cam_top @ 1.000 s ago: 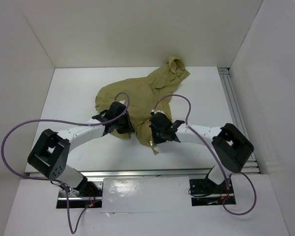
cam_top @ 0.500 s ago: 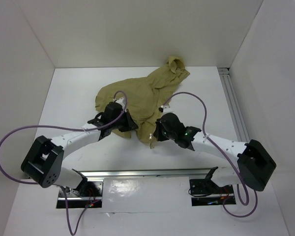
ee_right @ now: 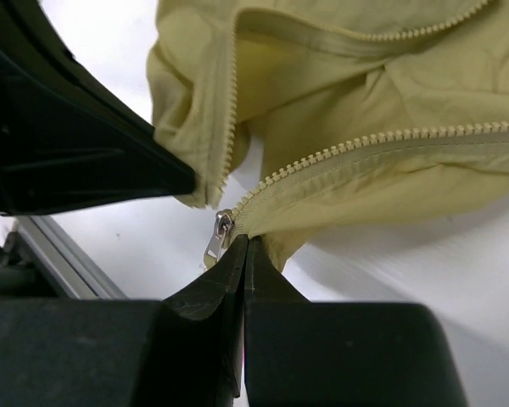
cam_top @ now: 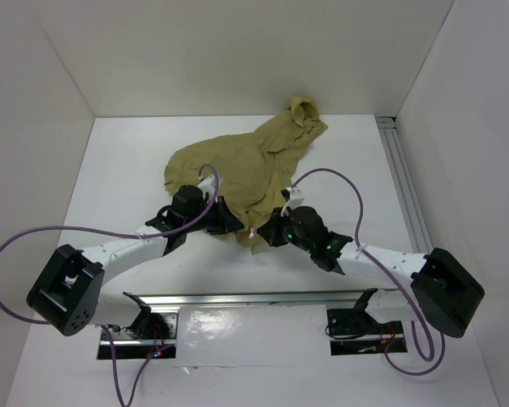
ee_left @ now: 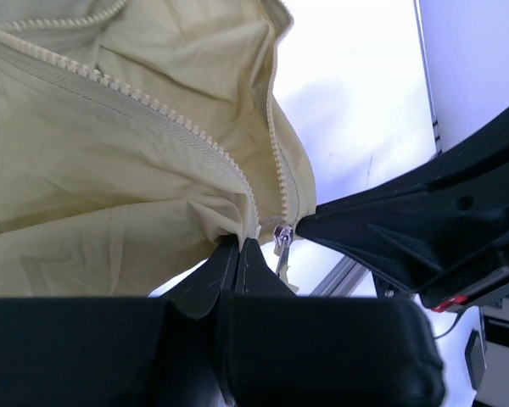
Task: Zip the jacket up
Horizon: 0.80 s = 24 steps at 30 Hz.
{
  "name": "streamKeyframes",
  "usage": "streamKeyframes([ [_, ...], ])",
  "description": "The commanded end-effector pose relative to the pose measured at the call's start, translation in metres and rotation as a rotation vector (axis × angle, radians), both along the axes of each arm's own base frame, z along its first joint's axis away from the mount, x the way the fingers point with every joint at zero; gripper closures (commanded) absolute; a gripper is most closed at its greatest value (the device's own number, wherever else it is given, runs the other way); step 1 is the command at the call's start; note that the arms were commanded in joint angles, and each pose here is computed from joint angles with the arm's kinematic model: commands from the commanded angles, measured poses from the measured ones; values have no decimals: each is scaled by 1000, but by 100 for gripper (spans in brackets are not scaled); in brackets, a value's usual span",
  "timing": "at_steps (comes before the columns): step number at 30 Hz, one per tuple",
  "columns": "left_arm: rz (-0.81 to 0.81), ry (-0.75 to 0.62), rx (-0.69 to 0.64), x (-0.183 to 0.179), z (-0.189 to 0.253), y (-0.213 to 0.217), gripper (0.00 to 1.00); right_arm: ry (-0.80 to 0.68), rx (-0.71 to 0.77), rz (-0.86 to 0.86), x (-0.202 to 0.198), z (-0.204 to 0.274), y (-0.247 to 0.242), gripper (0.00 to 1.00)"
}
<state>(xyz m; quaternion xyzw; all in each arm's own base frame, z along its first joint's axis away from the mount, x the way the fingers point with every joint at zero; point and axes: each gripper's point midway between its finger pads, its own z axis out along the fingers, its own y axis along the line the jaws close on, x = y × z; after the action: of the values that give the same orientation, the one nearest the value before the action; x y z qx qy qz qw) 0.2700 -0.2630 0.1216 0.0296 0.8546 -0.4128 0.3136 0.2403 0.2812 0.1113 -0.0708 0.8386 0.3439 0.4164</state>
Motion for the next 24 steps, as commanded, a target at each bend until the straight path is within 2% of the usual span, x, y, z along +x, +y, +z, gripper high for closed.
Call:
streamKeyframes([
  [1,-55,-110,-71,0,26,-7,100,-86,135,29,2,35,15,100],
  [11,-35,-151,-117,0,39,-6,100,-67,157,55,-2,34,21,100],
  [24,-42,-139,-150,-4,39,-8,100,-56,167,69,-6,32,22,100],
])
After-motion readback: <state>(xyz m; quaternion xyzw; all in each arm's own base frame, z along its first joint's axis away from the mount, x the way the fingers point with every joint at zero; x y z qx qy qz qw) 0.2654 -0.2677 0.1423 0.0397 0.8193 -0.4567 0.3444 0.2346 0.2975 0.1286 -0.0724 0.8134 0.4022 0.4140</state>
